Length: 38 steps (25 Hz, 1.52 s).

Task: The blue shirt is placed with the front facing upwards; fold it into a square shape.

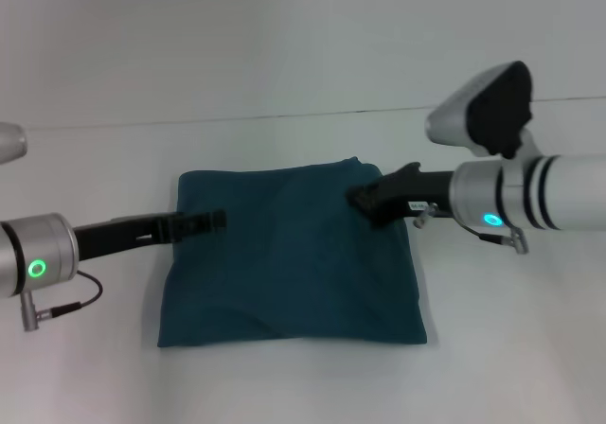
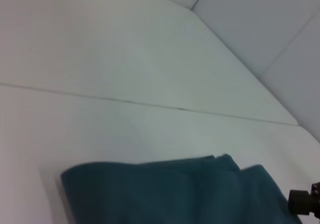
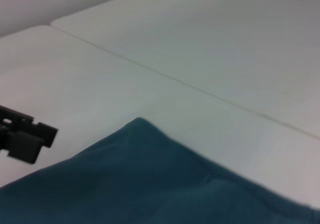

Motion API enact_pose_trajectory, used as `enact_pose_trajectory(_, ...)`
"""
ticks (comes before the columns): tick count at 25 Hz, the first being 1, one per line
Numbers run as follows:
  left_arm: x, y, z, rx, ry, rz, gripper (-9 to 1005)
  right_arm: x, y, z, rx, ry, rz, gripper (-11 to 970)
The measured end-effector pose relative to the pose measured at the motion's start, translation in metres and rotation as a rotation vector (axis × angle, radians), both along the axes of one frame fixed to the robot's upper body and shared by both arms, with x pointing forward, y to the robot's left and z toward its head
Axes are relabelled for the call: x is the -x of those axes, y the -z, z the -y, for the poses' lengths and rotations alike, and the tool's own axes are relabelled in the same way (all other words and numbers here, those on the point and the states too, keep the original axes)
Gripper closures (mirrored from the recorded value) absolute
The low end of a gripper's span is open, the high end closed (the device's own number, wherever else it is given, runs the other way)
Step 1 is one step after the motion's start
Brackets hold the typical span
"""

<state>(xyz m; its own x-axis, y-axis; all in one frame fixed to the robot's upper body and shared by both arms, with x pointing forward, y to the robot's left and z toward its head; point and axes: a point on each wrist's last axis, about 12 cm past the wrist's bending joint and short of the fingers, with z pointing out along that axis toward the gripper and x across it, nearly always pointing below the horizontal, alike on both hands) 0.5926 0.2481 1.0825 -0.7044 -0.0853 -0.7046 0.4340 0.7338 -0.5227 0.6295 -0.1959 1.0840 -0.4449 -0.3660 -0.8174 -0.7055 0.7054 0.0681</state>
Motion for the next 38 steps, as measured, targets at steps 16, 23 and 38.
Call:
enact_pose_trajectory(16,0.033,-0.003,0.018,0.130,0.284,0.200,180,0.056,0.002,0.045,-0.163,-0.200,-0.055,772)
enact_pose_trajectory(23,0.056,0.010,0.024,0.171,0.397,0.256,175,0.082,0.001,0.064,-0.258,-0.288,-0.006,393)
enact_pose_trajectory(38,0.078,0.019,0.016,0.178,0.445,0.308,173,0.120,0.009,0.092,-0.323,-0.308,-0.003,25)
